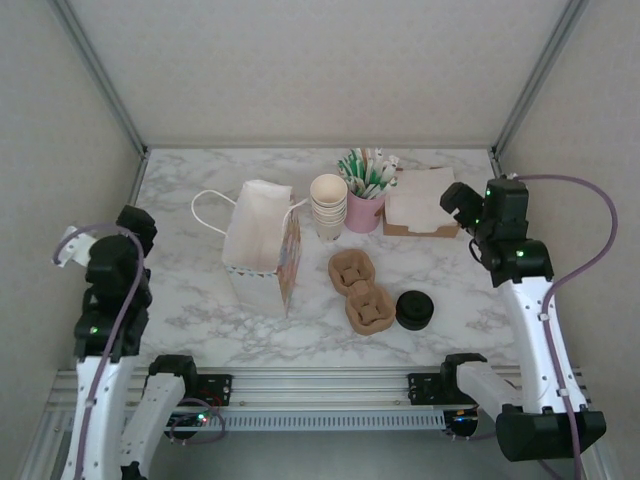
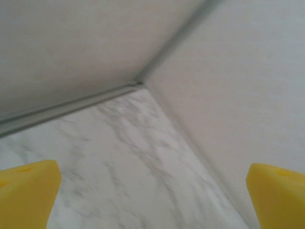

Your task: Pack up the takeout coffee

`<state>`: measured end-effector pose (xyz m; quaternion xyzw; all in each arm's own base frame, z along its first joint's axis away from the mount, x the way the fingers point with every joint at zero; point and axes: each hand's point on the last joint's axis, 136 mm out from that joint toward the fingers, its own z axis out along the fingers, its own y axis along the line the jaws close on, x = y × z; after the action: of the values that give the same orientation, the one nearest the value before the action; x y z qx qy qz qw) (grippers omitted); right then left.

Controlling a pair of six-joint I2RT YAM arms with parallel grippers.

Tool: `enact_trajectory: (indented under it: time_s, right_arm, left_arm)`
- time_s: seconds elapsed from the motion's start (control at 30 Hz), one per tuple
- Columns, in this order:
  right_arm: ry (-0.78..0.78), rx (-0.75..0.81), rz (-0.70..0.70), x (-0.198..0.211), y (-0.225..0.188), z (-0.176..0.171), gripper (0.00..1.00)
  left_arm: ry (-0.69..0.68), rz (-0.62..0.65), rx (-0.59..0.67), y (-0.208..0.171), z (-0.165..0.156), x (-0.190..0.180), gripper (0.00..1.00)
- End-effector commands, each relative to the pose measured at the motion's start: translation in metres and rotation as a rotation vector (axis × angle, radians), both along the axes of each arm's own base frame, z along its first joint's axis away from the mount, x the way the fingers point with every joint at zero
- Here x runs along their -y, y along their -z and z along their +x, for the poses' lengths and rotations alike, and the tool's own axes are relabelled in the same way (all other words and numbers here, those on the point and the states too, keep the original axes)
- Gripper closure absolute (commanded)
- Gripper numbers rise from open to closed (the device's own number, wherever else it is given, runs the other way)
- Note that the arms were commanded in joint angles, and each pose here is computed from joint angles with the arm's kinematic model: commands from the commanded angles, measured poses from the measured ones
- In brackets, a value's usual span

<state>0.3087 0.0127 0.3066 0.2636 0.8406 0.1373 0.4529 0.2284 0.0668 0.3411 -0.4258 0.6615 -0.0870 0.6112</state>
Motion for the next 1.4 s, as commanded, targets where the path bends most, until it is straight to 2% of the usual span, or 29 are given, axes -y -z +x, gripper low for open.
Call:
enact_trajectory:
  time_s: [0.0,0.07,0.13,0.2,0.5,0.67,0.9,1.1,1.37]
  right_arm:
    - [-0.124,-0.111,0.132,-0.031,0.006,-0.023,0.12]
    - [-0.179,-0.104,0.155,-0.045,-0.001,-0.024,0.12]
    - [-0.226,-0.101,0.162,-0.06,-0.006,-0.024,0.12]
    - [-0.271,-0.105,0.156,-0.078,-0.007,-0.022,0.15]
    - [-0.358,-0.11,0.123,-0.139,-0.013,-0.006,0.31]
    - [-0.362,-0.083,0.143,-0.169,-0.011,0.015,0.39]
    - [-0.342,-0.11,0.134,-0.209,0.014,0.047,0.56]
    - [-0.38,-0.132,0.125,-0.242,0.027,0.065,0.58]
    - [-0.315,-0.163,0.114,-0.242,0.047,0.072,0.62]
  left_arm:
    - [0.409,0.002,-0.079,-0.009,0.003,0.065,0.0]
    - [0.599,0.043,-0.118,-0.015,0.001,0.093,0.0]
    - [0.709,0.087,-0.15,-0.009,0.001,0.109,0.02]
    - [0.709,0.078,-0.157,0.003,0.004,0.109,0.08]
    - [0.717,0.085,-0.113,0.049,0.005,0.111,0.15]
    - [0.699,0.088,-0.109,0.044,0.001,0.108,0.15]
    - [0.693,0.089,-0.111,0.042,-0.001,0.107,0.17]
    - [0.739,0.084,-0.084,0.037,-0.004,0.115,0.2]
    - [0.75,0.083,-0.061,0.034,-0.007,0.118,0.2]
